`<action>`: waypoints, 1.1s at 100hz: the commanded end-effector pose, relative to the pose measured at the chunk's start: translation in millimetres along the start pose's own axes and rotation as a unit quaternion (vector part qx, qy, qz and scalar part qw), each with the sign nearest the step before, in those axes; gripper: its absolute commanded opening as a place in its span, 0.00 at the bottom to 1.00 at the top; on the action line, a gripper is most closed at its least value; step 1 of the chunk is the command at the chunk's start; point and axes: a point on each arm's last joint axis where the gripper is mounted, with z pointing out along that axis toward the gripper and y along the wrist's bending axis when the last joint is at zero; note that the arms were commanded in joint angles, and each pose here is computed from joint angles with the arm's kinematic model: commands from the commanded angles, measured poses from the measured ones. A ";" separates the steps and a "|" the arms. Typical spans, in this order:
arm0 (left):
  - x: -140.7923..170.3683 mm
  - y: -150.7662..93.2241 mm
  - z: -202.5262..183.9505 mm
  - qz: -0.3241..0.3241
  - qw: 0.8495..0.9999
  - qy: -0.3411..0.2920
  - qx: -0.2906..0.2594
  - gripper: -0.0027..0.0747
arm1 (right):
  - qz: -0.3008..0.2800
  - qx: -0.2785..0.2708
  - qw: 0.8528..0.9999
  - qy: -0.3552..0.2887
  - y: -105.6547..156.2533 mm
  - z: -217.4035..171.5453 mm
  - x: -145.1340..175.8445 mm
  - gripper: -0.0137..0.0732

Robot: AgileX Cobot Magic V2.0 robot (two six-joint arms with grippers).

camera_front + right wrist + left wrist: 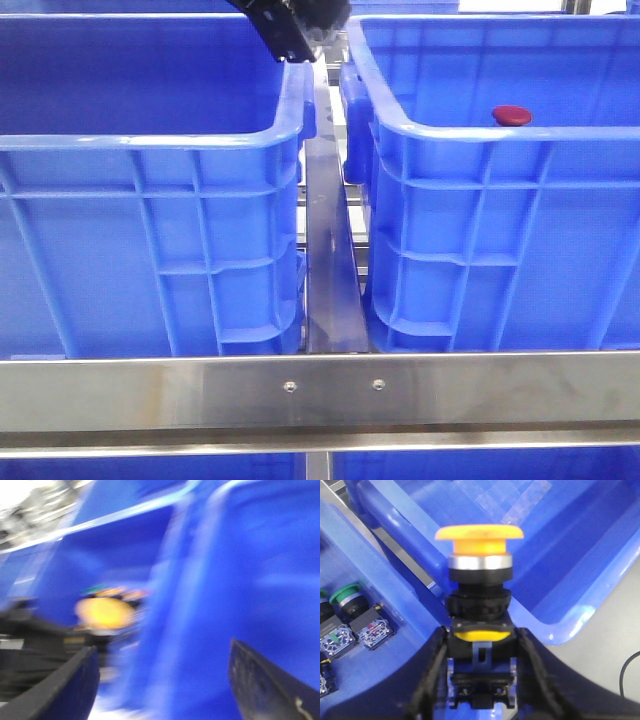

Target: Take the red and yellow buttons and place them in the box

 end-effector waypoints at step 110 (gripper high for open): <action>-16.2 -3.4 -18.7 0.002 0.998 -0.062 0.008 0.27 | 0.126 -0.138 0.975 0.124 17.2 90.5 -31.3 0.39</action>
